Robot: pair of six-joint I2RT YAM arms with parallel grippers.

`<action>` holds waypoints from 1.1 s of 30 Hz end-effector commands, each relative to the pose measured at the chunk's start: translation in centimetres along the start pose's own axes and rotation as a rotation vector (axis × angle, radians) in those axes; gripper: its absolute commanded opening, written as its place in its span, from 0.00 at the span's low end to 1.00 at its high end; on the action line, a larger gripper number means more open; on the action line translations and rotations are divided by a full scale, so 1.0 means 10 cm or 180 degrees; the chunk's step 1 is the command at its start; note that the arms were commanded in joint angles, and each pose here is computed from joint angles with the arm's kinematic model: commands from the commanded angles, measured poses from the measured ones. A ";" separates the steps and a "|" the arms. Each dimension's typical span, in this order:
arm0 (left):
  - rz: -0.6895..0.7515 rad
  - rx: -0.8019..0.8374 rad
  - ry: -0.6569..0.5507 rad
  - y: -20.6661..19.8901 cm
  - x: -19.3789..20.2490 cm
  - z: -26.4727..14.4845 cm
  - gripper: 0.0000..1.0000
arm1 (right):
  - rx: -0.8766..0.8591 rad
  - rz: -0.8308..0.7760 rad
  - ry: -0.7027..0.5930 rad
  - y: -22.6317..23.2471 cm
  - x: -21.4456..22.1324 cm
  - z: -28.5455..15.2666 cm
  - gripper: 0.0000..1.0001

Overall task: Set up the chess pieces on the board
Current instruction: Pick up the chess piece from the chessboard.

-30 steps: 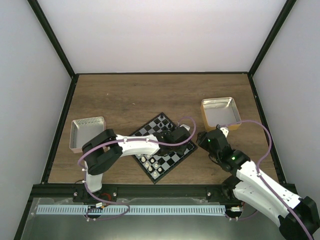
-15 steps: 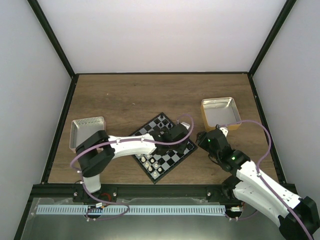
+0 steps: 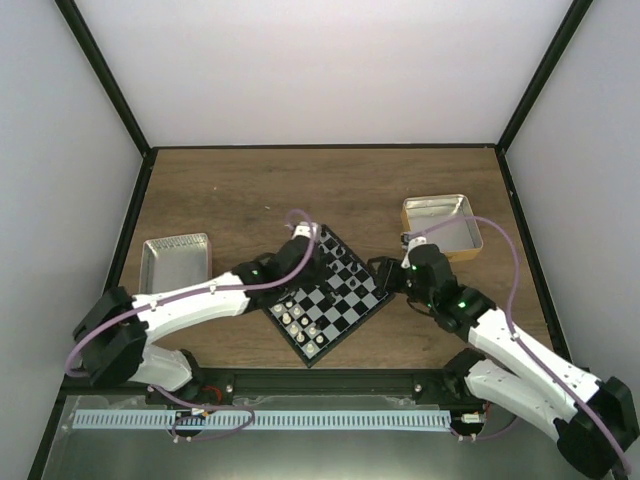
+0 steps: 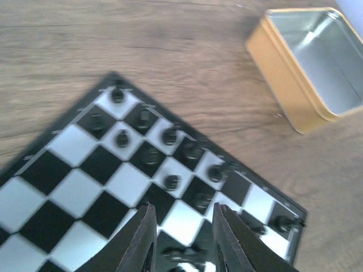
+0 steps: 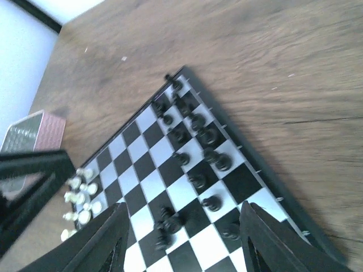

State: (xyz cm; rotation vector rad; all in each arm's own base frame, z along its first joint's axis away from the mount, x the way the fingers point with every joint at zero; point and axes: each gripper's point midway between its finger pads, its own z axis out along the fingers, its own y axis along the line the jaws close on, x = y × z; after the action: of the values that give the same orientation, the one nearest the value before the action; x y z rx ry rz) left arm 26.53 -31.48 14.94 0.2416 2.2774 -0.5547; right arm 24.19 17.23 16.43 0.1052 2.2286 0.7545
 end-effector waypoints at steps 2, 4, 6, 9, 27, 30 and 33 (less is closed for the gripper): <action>-0.0477 -0.0108 -0.0250 0.42 -0.18 -0.20 0.31 | -0.0400 -0.0513 0.0384 0.45 0.24 0.14 0.52; -0.0582 -0.0106 -0.0314 0.55 -0.23 -0.28 0.32 | -0.0422 -0.0651 0.0549 0.55 0.39 0.21 0.47; -0.0715 -0.0106 -0.0393 0.67 -0.26 -0.38 0.33 | -0.0440 -0.0746 0.0678 0.64 0.52 0.27 0.43; -0.0863 -0.0088 -0.0493 0.81 -0.28 -0.48 0.37 | -0.0458 -0.0885 0.0846 0.71 0.71 0.36 0.41; -0.1016 -0.0061 -0.0440 0.99 -0.14 -0.48 0.39 | -0.0029 -0.1146 0.1336 0.61 1.19 0.83 0.41; -0.1022 -0.0059 -0.0435 1.00 -0.14 -0.47 0.40 | 0.0034 -0.1163 0.1393 0.57 1.24 0.88 0.43; -0.1023 -0.0050 -0.0436 1.00 -0.14 -0.47 0.40 | 0.0100 -0.1182 0.1422 0.53 1.27 0.93 0.44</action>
State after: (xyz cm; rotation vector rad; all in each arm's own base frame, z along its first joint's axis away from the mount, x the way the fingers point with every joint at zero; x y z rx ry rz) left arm 27.73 -20.38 15.63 -0.1695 2.2099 -0.6750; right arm 19.98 28.72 5.36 -0.4847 2.6071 0.5835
